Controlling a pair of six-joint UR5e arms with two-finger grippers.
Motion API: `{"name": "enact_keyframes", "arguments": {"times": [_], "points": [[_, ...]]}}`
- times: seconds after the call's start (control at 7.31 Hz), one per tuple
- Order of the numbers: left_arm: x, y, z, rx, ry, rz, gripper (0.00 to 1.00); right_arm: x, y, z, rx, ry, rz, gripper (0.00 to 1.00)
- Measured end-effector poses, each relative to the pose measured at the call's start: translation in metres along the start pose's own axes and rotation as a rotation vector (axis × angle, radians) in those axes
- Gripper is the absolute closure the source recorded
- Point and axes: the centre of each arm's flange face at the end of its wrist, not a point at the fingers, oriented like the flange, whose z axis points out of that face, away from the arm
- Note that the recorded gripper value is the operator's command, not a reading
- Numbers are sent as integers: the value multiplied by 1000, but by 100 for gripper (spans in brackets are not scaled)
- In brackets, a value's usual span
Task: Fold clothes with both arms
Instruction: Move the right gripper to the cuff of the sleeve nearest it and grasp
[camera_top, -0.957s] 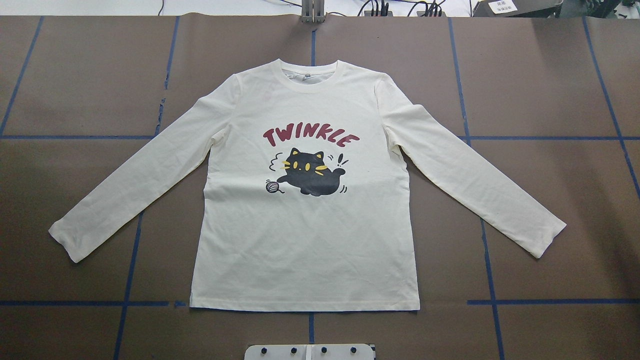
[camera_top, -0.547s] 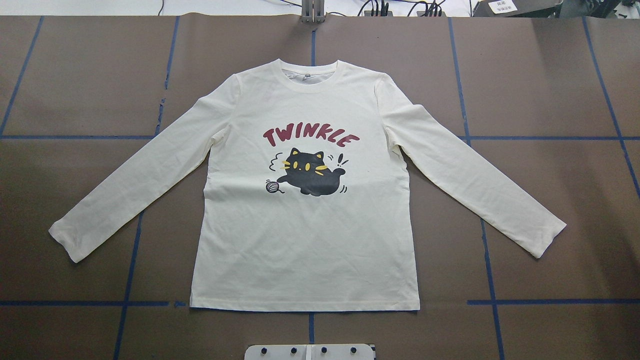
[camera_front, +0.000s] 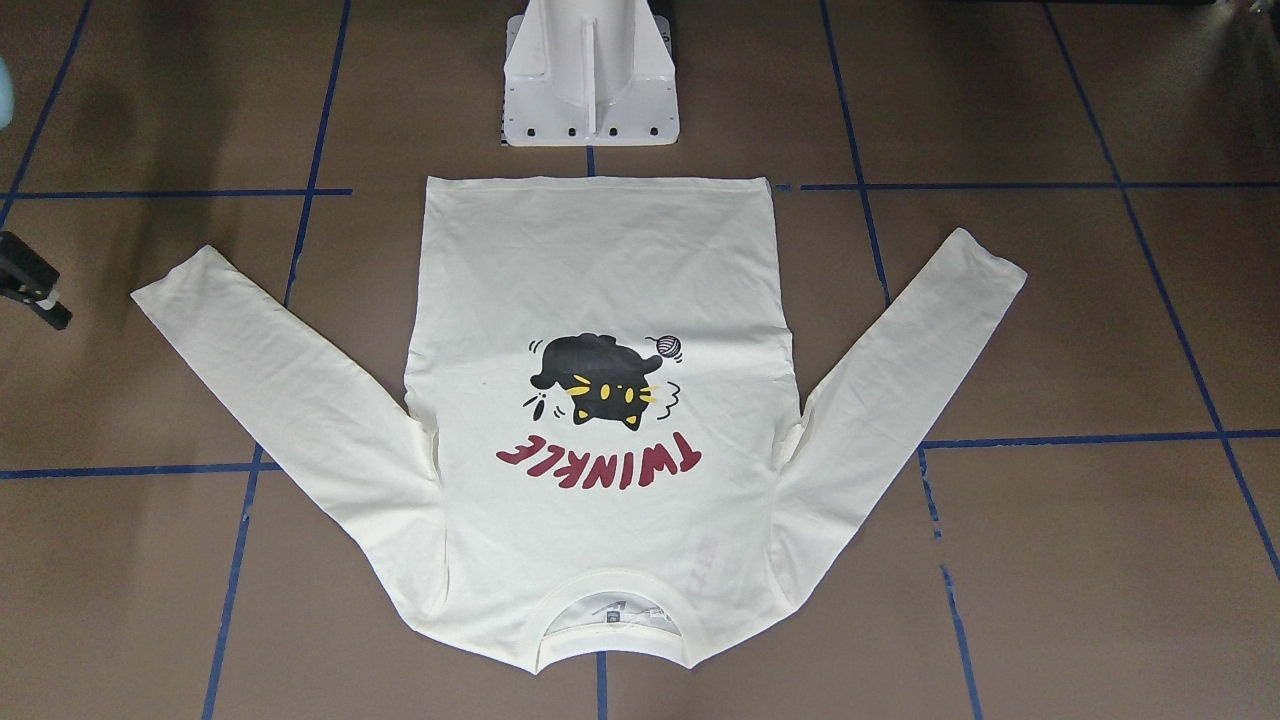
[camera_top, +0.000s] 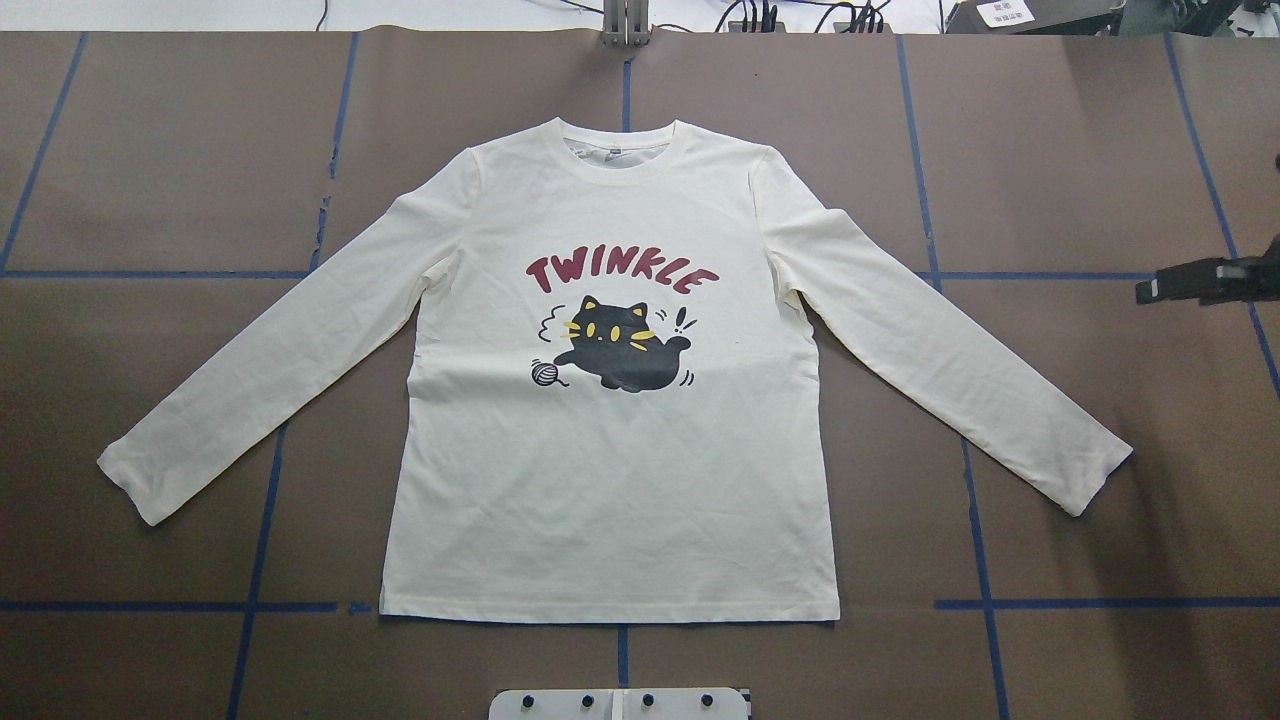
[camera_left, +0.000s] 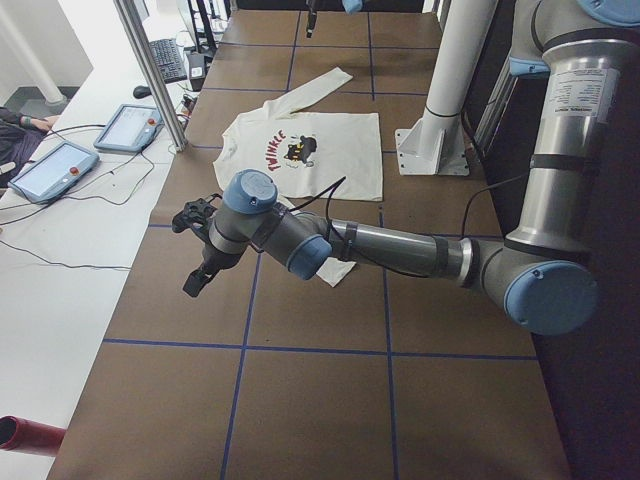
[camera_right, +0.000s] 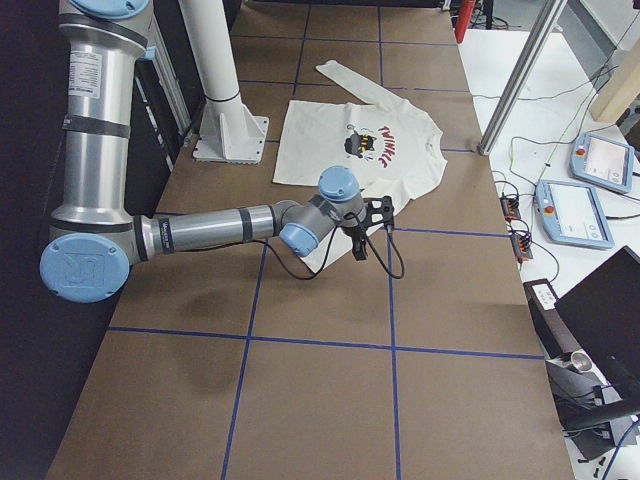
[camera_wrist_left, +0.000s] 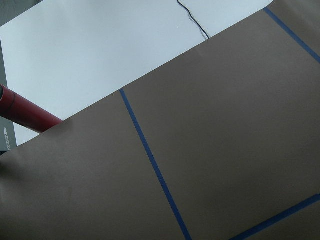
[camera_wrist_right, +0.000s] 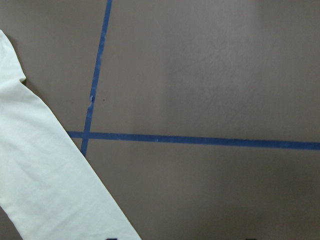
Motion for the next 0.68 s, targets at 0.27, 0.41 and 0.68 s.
{"name": "enact_keyframes", "arguments": {"times": [0.27,0.41,0.68], "points": [[0,0,0,1,0,0,0,1,56,33,-48,36,24,27],[0,-1,-1,2,0,1,0,4,75,43,-69,61,16,28],[1,-1,-1,3,0,3,0,4,97,60,-94,95,3,32]]}}
